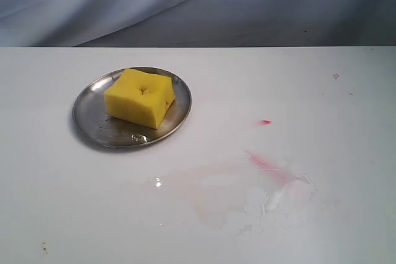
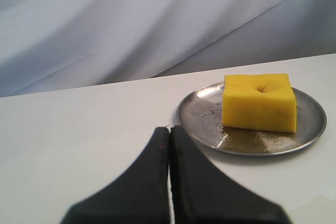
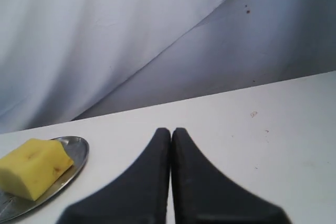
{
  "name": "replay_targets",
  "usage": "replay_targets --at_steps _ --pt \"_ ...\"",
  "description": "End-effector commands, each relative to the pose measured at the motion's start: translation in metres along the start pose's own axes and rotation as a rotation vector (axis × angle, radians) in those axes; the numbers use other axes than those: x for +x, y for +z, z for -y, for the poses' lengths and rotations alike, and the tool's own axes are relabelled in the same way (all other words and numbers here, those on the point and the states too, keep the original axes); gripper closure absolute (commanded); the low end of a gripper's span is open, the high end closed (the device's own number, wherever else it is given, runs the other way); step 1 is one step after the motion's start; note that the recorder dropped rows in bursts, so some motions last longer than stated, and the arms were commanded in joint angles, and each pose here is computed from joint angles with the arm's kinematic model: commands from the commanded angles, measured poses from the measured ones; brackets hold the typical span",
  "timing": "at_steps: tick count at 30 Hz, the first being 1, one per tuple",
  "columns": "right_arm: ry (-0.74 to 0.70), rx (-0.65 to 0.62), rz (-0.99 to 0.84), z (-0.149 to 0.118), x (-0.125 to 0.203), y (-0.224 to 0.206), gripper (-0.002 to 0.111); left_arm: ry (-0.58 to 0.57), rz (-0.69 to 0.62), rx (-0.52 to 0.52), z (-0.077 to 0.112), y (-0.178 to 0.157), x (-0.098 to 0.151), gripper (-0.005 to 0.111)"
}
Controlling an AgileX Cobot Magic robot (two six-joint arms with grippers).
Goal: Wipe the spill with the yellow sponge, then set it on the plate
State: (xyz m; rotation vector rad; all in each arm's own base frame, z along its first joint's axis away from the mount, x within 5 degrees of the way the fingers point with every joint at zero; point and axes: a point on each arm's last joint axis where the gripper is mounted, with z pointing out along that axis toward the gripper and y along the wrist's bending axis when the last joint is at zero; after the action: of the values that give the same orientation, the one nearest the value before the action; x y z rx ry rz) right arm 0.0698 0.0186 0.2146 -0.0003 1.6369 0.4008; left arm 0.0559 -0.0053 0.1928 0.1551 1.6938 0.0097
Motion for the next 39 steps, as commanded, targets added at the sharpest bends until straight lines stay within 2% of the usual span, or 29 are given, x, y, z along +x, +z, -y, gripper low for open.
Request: replay_targets --at_steps 1,8,39 --pt "-0.063 0.035 0.069 0.0049 0.007 -0.0122 0.108 -0.007 0.012 -0.003 -0.0003 -0.0005 -0.0017 0.107" --pt "-0.169 0.06 0.026 0.0073 0.012 -0.0152 0.108 -0.007 0.012 -0.003 -0.0003 -0.0005 -0.0017 0.107" --pt "-0.206 0.045 0.01 0.006 0.0134 -0.0151 0.108 -0.007 0.012 -0.003 -0.0003 -0.0005 -0.0017 0.107"
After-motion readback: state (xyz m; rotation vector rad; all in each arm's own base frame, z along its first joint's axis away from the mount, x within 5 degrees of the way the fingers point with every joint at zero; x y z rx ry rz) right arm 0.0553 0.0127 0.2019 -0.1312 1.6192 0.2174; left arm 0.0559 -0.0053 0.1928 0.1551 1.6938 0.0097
